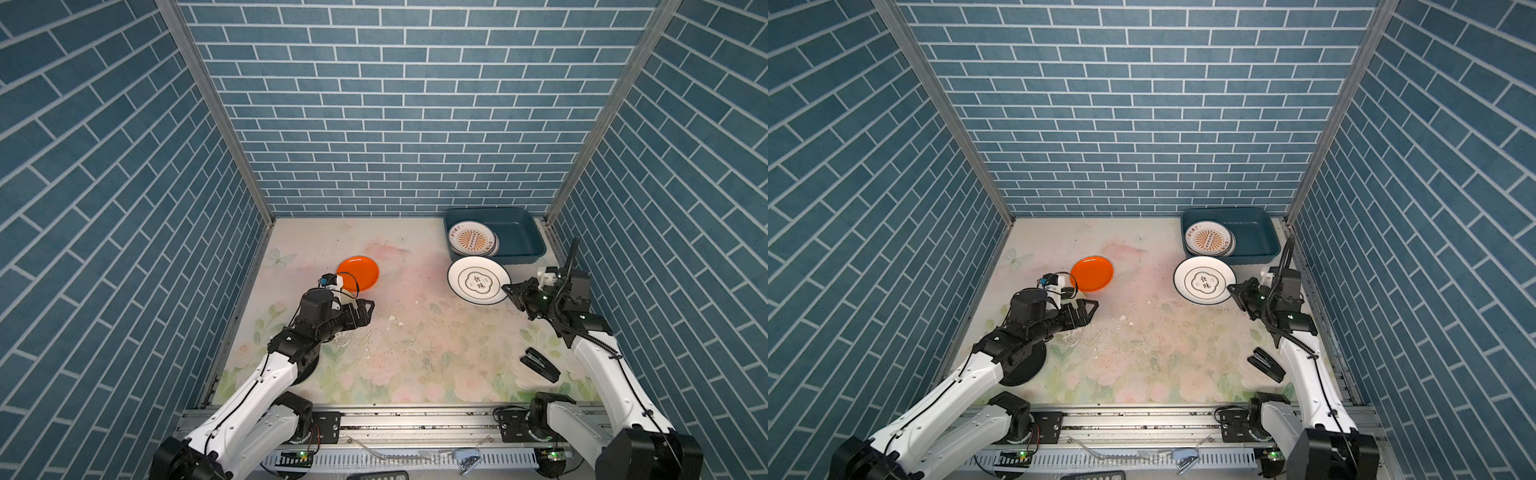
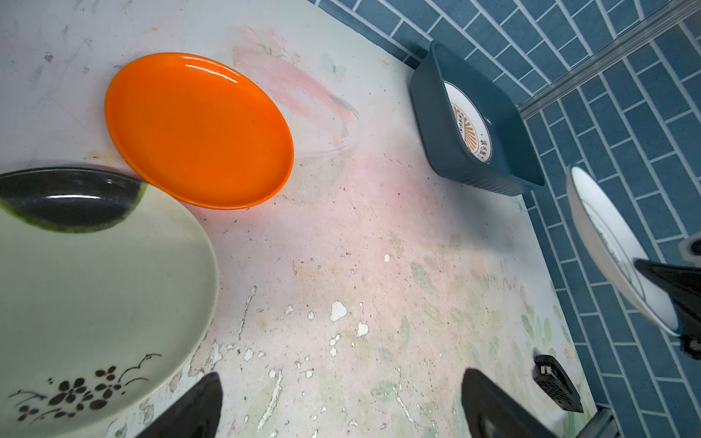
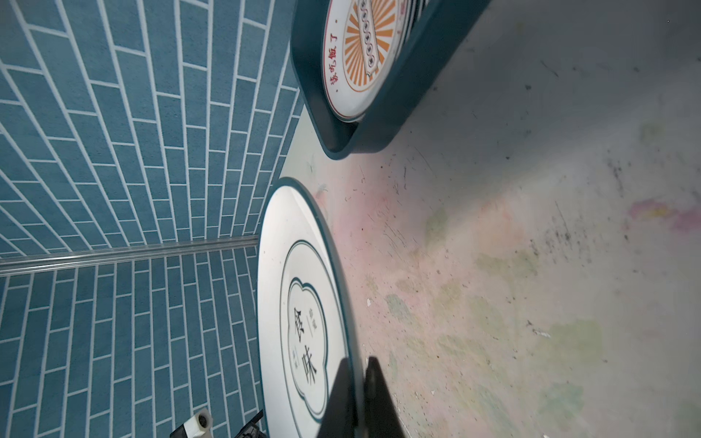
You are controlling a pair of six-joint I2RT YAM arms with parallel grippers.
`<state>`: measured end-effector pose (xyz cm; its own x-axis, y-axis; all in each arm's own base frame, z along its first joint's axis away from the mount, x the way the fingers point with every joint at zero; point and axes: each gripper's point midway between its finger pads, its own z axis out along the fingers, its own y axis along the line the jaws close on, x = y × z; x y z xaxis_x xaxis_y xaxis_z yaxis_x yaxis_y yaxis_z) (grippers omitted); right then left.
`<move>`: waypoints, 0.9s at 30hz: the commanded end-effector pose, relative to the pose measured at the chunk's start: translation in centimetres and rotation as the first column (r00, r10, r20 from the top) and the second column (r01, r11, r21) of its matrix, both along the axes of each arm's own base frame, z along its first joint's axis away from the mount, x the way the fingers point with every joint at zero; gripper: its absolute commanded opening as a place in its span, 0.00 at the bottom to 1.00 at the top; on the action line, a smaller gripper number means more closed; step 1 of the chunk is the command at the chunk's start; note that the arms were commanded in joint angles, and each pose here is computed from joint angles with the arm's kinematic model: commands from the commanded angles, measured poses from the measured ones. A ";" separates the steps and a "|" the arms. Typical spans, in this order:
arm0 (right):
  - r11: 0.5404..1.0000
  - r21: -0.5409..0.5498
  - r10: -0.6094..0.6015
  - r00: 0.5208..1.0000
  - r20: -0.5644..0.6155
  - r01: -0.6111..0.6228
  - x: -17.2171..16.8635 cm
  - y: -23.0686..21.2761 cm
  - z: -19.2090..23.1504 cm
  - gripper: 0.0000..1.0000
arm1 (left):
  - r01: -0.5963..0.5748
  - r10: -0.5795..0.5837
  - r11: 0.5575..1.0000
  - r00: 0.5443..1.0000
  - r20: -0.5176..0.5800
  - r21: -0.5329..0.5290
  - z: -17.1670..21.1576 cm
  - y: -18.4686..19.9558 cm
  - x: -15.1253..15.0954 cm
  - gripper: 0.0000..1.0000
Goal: Place the plates into the plastic bin on the countertop
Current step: 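Carry the white plate to the bin with the right gripper while the left retreats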
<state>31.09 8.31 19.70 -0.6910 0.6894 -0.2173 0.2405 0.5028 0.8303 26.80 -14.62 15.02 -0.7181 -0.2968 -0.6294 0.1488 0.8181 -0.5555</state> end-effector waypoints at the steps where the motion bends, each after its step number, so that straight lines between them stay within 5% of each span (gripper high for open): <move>1: 0.995 -0.101 0.012 0.999 0.040 -0.008 2.2 -0.9 1.8 0.00 | -0.019 0.019 1.000 0.998 0.063 -0.005 0.9 0.3 0.8 1.00; 27: 0.976 -0.188 -0.118 0.992 -0.035 0.109 23.1 -3.1 -3.9 0.00 | -0.136 0.133 0.988 0.990 0.042 0.072 0.4 3.2 0.9 1.00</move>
